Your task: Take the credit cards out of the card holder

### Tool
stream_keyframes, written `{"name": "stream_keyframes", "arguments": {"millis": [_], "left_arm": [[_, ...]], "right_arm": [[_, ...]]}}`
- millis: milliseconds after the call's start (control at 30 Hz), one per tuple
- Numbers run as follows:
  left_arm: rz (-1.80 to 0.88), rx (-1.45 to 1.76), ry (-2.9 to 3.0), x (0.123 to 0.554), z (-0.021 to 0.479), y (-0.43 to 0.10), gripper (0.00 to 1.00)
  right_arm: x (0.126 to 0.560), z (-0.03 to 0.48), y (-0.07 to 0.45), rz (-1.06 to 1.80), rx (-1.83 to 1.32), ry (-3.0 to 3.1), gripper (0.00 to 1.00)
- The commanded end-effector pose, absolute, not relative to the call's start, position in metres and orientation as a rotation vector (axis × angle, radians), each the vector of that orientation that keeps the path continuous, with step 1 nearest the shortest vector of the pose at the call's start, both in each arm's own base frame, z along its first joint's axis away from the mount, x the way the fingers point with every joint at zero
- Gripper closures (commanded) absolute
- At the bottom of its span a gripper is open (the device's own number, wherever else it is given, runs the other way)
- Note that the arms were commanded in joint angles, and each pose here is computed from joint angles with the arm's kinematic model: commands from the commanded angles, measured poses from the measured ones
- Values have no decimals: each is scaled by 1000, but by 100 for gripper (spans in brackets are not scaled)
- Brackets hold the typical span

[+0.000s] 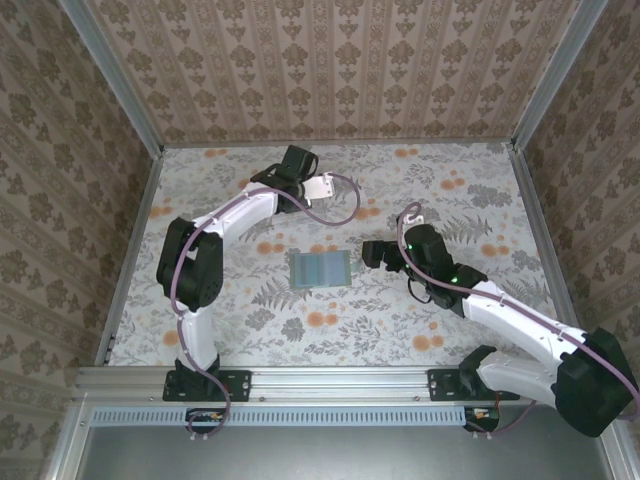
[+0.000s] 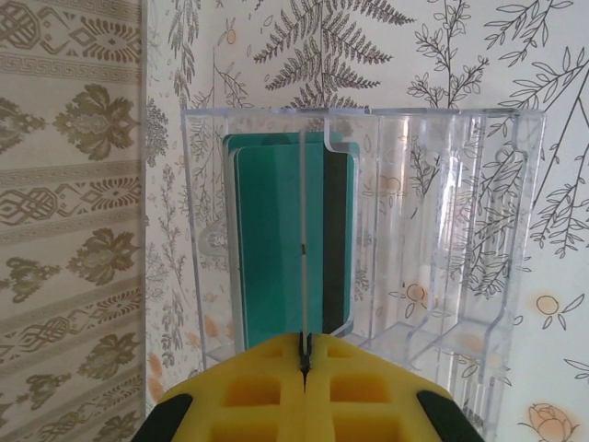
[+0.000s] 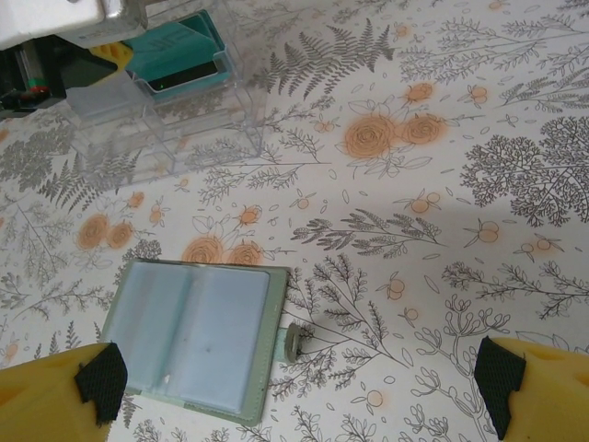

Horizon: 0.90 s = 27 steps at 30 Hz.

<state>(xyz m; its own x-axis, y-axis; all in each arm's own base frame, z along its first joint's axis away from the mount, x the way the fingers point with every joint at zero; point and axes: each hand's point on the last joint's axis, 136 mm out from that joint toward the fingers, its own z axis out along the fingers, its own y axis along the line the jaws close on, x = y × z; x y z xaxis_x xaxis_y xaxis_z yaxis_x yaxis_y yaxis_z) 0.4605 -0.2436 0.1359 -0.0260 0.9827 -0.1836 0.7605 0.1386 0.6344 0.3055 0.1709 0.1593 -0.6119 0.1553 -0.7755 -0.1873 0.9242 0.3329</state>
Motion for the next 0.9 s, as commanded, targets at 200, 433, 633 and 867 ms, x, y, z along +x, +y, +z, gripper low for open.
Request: {"name": "stream_keyframes", "arguments": {"millis": [200, 433, 633, 867], "left_arm": [[536, 1661, 1825, 476, 137, -239, 100], [526, 1651, 1850, 481, 128, -239, 92], [570, 1596, 1867, 494, 128, -237, 80], [643, 1499, 1877, 513, 139, -225, 77]], "right_arm": [[309, 156, 172, 508, 0, 2176, 0], [310, 156, 173, 513, 0, 2178, 0], [309, 155, 173, 513, -2, 2181, 0], [309, 156, 173, 521, 0, 2177, 0]]}}
